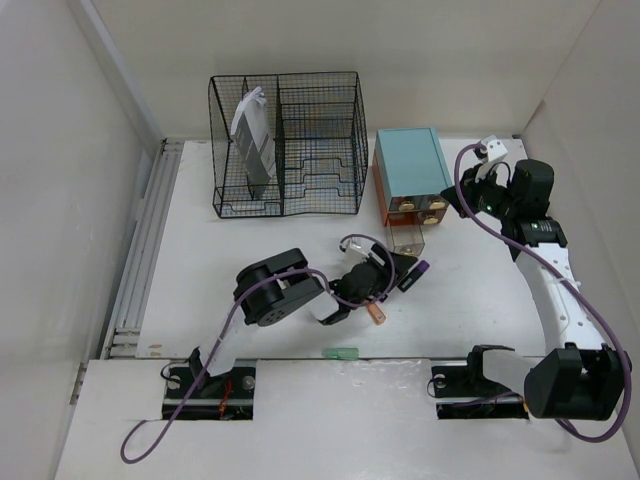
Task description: Organize the desk
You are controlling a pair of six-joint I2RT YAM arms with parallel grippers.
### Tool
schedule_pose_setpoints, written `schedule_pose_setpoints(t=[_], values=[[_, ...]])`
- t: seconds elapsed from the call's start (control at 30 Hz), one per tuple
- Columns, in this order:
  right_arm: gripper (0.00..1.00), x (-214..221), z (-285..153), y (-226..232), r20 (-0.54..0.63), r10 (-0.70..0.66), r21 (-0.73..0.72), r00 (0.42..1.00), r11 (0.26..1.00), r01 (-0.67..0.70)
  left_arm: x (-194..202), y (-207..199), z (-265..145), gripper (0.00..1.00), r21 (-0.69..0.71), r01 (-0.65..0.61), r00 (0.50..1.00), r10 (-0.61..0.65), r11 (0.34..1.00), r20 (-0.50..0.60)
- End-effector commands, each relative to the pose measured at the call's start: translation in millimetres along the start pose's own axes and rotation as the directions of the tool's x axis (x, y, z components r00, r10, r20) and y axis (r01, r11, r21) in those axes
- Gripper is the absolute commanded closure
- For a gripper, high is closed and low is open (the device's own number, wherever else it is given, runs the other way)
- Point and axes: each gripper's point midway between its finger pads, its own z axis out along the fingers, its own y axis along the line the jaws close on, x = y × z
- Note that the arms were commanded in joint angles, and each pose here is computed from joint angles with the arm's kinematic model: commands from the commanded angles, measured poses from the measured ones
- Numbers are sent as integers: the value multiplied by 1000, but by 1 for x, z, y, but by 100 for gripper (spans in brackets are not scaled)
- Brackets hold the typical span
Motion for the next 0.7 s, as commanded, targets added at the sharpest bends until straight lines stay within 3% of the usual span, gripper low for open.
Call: schedule_pose_setpoints(t=[0.0, 0.17, 0.23, 0.27, 0.3, 0.33, 0.37, 0.4, 0.47, 0.53, 0.57, 0.6, 0.67], values=[[100, -17, -7, 5, 48, -41, -14, 998, 999, 41, -1, -36, -14, 42, 76, -26, 1000, 26, 997, 2], [99, -20, -12, 9, 59, -81, -20, 995, 996, 83, 4, -78, -43, 41, 154, -55, 998, 57, 986, -7], [91, -22, -16, 12, 65, -107, -28, 992, 994, 109, 5, -87, -59, 43, 176, -129, 991, 132, 976, -5], [70, -22, -18, 12, 63, -148, -26, 987, 988, 150, 4, -111, -72, 48, 222, -152, 988, 155, 963, 2], [55, -24, -21, 17, 74, -185, -44, 980, 981, 188, 7, -123, -81, 58, 250, -194, 980, 199, 949, 5], [47, -18, -22, 20, 56, -205, -63, 977, 976, 208, 5, -131, -86, 83, 256, -243, 969, 247, 935, 20], [36, -16, -25, 21, 55, -293, -75, 955, 952, 296, 5, -134, -97, 93, 226, -326, 944, 328, 918, 29], [34, -18, -29, 23, 59, -343, -86, 937, 934, 347, 9, -138, -104, 100, 222, -371, 927, 372, 902, 37], [32, -1, -33, 33, 30, -406, -164, 914, 899, 405, 6, -140, -114, 100, 199, -459, 887, 460, 866, 45], [31, 5, -37, 42, 73, -590, -253, 804, 769, 587, 2, -130, -131, 100, 128, -613, 789, 612, 780, 48], [31, 28, -43, 47, 33, -617, -318, 786, 739, 593, -3, -125, -137, 100, 100, -657, 753, 656, 747, 51], [31, 32, -44, 46, 70, -727, -337, 683, 628, 702, -11, -112, -153, 100, 58, -704, 710, 703, 708, 42], [40, 67, -48, 51, 37, -799, -430, 600, 529, 732, -25, -94, -171, 100, -16, -771, 635, 770, 637, 57]])
